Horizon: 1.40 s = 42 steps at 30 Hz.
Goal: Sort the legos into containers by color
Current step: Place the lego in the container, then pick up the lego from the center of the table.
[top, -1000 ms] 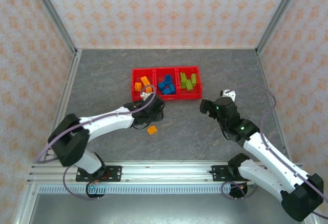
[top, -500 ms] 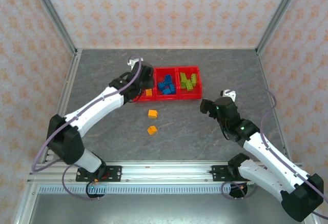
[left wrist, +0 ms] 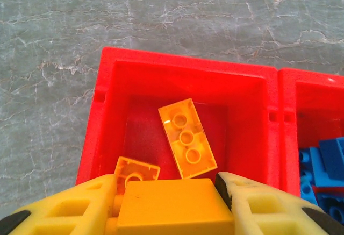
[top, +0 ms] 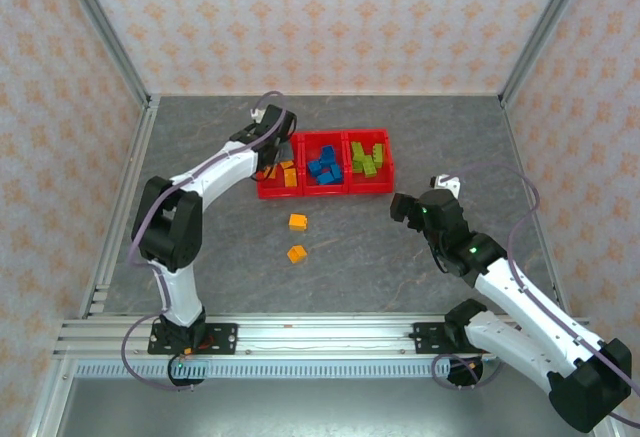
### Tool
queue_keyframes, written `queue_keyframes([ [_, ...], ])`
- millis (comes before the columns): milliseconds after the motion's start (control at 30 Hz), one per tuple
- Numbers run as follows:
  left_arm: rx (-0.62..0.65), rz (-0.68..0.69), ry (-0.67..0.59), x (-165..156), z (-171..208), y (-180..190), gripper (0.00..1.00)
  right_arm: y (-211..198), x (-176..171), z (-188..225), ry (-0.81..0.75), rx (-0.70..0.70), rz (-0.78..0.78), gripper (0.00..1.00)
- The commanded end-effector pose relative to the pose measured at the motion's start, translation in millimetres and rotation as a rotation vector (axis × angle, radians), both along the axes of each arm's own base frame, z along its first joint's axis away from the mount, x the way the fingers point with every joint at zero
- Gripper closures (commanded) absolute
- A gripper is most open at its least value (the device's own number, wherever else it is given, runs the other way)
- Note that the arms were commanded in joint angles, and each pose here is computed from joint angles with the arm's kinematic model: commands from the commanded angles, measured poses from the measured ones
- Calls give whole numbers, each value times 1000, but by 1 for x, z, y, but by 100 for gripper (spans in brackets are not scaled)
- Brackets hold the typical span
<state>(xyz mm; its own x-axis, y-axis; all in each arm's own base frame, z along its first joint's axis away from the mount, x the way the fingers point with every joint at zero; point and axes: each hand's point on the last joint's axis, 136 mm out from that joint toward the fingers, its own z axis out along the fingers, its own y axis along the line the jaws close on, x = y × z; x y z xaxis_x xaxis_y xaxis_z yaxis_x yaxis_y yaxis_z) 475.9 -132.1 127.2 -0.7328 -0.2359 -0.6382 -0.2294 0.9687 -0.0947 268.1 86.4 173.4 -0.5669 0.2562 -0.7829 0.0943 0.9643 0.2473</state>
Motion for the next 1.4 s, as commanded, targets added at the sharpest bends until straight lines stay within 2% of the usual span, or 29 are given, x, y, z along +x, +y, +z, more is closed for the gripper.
queue_keyframes([
  [0,-10,-22,-30,22,0,-8,60,-2,-1,-1,-2,-7,-9,0],
  [133,-20,-31,-19,34,-10,-14,57,-1,-1,-2,2,-9,-6,0],
  [267,-46,-51,-33,40,-6,-21,48,-2,-1,-1,1,-9,-7,0],
  [467,-102,-84,-121,33,27,-25,17,-2,-1,-2,2,-10,-9,0],
  [533,-114,-82,-169,24,52,-20,9,-2,-1,-2,2,-10,-7,0],
  [633,-133,-90,-177,6,62,-17,1,-1,-1,-4,7,-11,-6,0],
  [867,-202,-113,-153,-73,56,-11,1,1,-1,-4,13,-8,3,0],
  [1067,-180,-194,-91,-145,27,-36,1,2,-2,-5,19,-8,10,0],
  [1167,-168,-233,-38,-170,5,-47,1,2,-2,-5,19,-6,12,0],
  [1233,-163,-210,-2,-181,-13,-46,1,3,-2,-5,20,-3,16,0],
  [1367,-180,-196,43,-192,-42,-45,1,3,-2,-5,22,-3,17,0],
])
